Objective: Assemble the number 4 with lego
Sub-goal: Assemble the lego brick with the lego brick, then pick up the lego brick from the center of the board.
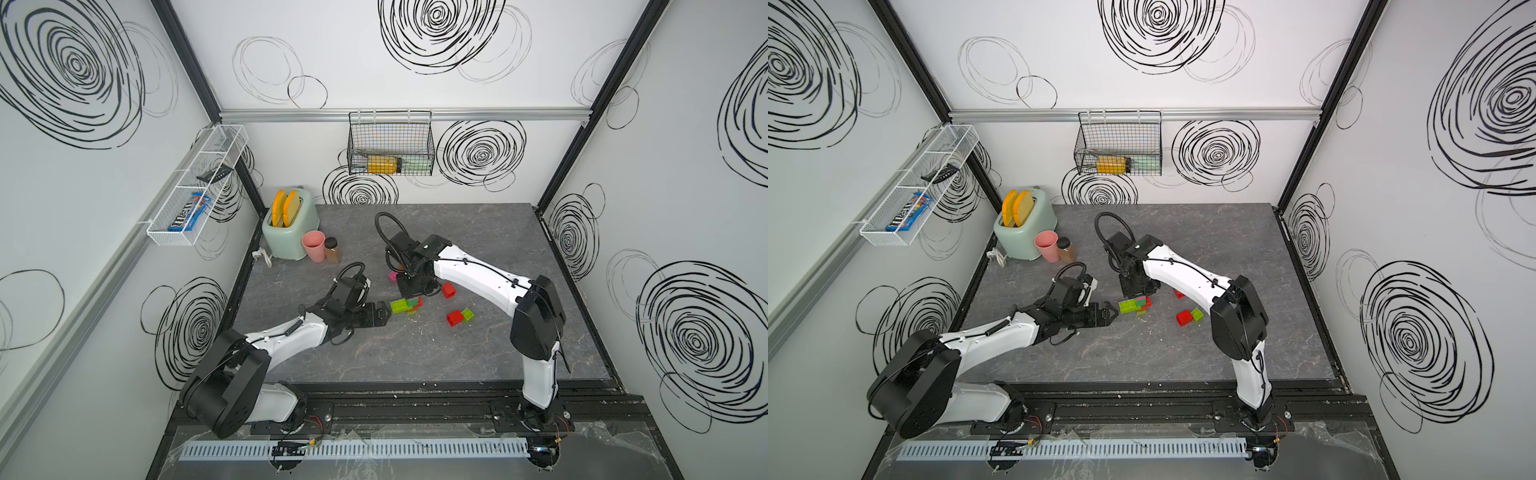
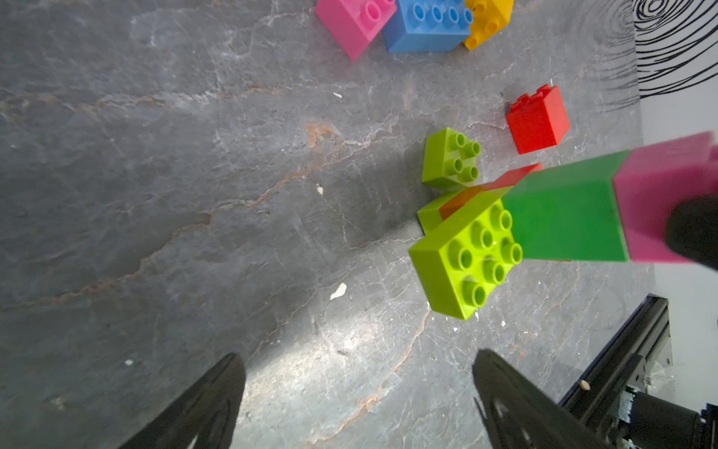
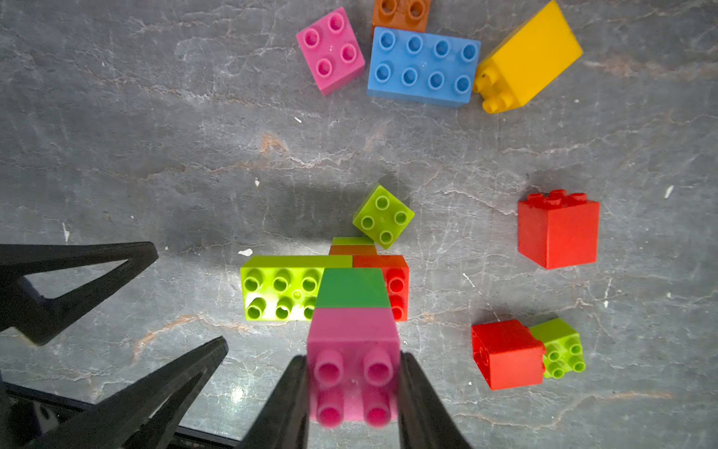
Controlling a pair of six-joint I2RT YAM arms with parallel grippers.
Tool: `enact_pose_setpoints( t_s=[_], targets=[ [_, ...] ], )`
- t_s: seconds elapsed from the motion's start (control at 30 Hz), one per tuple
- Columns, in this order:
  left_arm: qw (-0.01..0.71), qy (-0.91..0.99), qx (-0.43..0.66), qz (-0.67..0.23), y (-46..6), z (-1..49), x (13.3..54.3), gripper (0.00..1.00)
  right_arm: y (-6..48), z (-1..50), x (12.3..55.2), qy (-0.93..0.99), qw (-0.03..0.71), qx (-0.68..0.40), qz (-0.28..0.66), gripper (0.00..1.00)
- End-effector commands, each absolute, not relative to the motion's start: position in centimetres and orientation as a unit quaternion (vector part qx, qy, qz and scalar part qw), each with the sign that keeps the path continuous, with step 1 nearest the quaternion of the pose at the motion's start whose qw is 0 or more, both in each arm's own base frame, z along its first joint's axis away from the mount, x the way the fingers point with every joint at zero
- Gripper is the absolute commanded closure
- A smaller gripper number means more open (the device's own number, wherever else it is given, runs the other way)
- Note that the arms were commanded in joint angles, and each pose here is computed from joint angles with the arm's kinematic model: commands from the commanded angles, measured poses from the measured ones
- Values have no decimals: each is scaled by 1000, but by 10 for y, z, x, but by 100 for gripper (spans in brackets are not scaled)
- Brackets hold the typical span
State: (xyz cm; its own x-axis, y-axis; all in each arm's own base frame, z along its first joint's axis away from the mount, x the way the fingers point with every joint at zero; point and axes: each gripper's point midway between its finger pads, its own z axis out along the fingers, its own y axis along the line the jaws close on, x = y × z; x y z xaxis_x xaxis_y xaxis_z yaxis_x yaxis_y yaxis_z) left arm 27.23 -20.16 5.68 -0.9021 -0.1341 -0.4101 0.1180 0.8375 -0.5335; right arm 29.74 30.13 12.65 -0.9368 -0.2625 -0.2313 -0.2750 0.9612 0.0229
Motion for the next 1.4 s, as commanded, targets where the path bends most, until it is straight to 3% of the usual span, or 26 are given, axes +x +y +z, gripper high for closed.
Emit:
enact_pose_setpoints(
  t_s=[0.0,0.63,0.77,0.87,0.97,1.07,1.23,1.37],
  targets=[
    [240,927,-3,-289,-204,68,282,4,295,129,295,986,111,-127,18,60],
    [236,928,-2,-287,-204,66,282,4,291,149,302,983,138,-120,26,44],
    [242,929,-5,-280,-201,70,283,4,288,185,305,974,185,-112,62,27],
    [247,930,-6,-271,-197,72,283,4,262,192,303,970,214,-86,72,20],
    [252,932,-9,-260,-192,75,280,4,223,174,292,969,212,-67,105,17],
    [259,935,-10,-243,-187,79,274,4,194,148,277,963,211,-88,142,1],
    [252,939,-3,-235,-187,82,260,4,165,123,270,955,234,-47,176,1],
    [261,940,-4,-220,-188,85,247,4,176,108,259,947,216,-77,224,3]
  ],
)
